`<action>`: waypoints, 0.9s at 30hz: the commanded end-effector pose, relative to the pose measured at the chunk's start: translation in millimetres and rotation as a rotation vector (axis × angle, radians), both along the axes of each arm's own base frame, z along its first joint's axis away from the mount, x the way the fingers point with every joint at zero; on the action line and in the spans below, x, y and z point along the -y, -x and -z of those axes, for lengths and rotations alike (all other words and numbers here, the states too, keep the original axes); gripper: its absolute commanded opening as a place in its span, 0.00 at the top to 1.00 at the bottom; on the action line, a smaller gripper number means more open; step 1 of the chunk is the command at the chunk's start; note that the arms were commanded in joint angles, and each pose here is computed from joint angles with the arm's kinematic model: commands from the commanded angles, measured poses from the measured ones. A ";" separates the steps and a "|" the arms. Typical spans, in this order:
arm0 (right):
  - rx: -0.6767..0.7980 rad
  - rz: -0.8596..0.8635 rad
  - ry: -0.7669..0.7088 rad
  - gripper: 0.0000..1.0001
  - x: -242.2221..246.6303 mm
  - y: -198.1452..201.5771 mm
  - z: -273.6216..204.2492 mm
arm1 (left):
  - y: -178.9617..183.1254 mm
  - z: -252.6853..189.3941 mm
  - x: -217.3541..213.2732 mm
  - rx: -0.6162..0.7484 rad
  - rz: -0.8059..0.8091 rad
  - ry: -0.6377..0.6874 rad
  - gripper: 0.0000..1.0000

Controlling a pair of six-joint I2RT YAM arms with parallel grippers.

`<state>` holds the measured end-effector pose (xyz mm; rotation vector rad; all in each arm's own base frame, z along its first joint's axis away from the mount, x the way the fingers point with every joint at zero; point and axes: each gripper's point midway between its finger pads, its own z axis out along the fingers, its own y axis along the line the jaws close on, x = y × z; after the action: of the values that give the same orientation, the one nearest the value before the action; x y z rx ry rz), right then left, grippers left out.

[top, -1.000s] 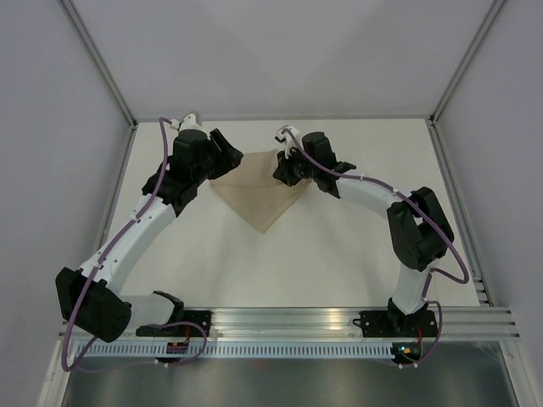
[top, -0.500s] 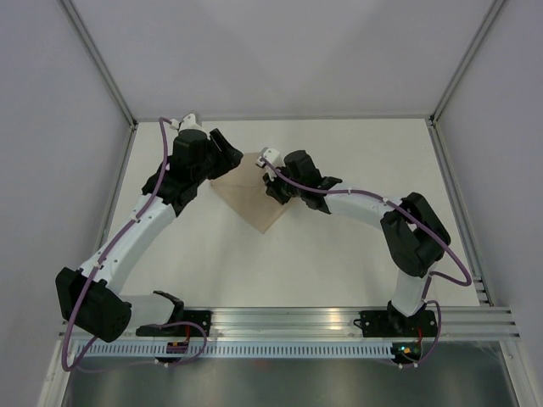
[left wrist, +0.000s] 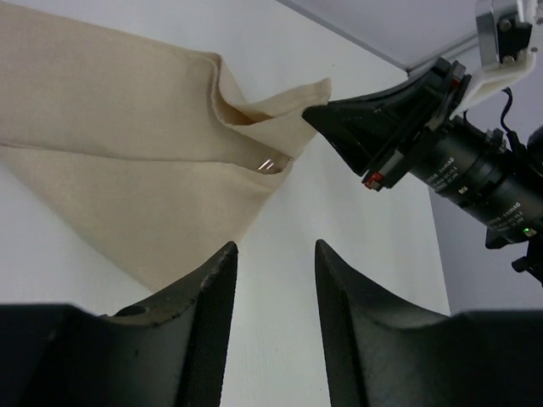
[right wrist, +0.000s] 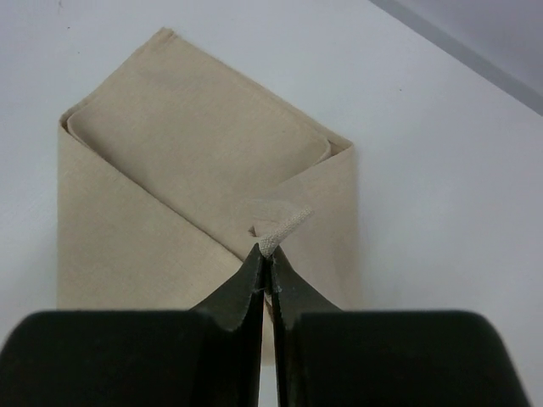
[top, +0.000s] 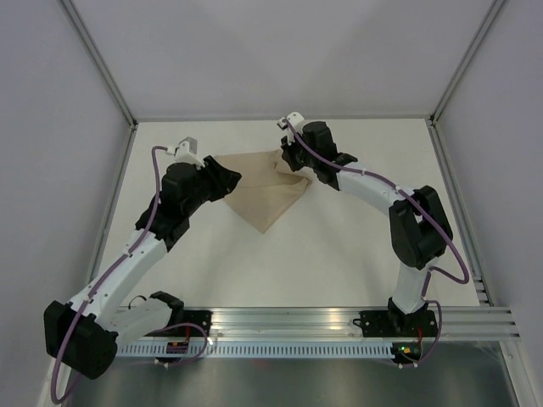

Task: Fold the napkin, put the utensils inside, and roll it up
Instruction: Fold the napkin

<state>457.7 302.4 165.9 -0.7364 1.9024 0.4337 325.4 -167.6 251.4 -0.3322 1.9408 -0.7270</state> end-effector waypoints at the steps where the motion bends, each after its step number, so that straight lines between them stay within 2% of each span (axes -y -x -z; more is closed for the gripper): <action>1: 0.024 0.081 -0.038 0.92 5.9 -17.6 -17.0 | 1.4 -16.5 34.0 0.137 0.187 0.082 0.54; 2: 0.021 0.103 -0.041 0.92 12.3 -22.3 -18.0 | 0.7 -10.2 47.1 0.134 0.246 0.097 0.59; 6: 0.020 0.160 -0.056 0.92 30.2 -38.2 -24.8 | -1.3 2.3 76.1 0.166 0.365 0.139 0.69; 7: 0.019 0.166 -0.059 0.92 32.6 -40.2 -25.4 | -5.9 22.8 84.3 0.125 0.385 0.136 0.70; 8: 0.022 0.178 -0.061 0.92 39.2 -43.8 -27.0 | -5.9 17.5 95.5 0.166 0.426 0.158 0.72; 11: 0.020 0.192 -0.065 0.92 46.3 -47.5 -27.0 | -10.9 51.9 124.2 0.103 0.501 0.197 0.78; 12: 0.019 0.195 -0.066 0.92 47.9 -48.3 -27.0 | -15.5 41.3 135.1 0.155 0.524 0.236 0.80; 13: 0.020 0.198 -0.065 0.92 49.0 -48.5 -27.1 | -18.1 66.5 149.5 0.102 0.544 0.236 0.80; 14: 0.019 0.200 -0.069 0.92 49.4 -48.9 -27.8 | -21.5 72.4 157.5 0.088 0.550 0.245 0.82; 15: 0.019 0.203 -0.069 0.92 50.3 -49.4 -27.8 | -30.2 64.7 168.3 0.104 0.553 0.268 0.84; 17: 0.022 0.208 -0.070 0.92 52.2 -50.0 -29.5 | -43.3 99.7 182.1 0.033 0.515 0.262 0.88; 18: 0.023 0.208 -0.072 0.92 52.7 -50.5 -30.2 | -51.8 102.7 187.6 0.009 0.495 0.290 0.90; 22: 0.036 0.211 -0.080 0.92 55.2 -50.7 -38.5 | -72.7 120.5 193.2 -0.011 0.415 0.363 0.91; 27: 0.025 0.206 -0.079 0.92 56.8 -47.2 -41.7 | -94.5 141.6 199.8 -0.062 0.333 0.344 0.92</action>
<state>498.9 245.0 173.0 -0.5135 1.9664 0.3538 391.0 -356.3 74.8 -0.1590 2.0916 -1.2506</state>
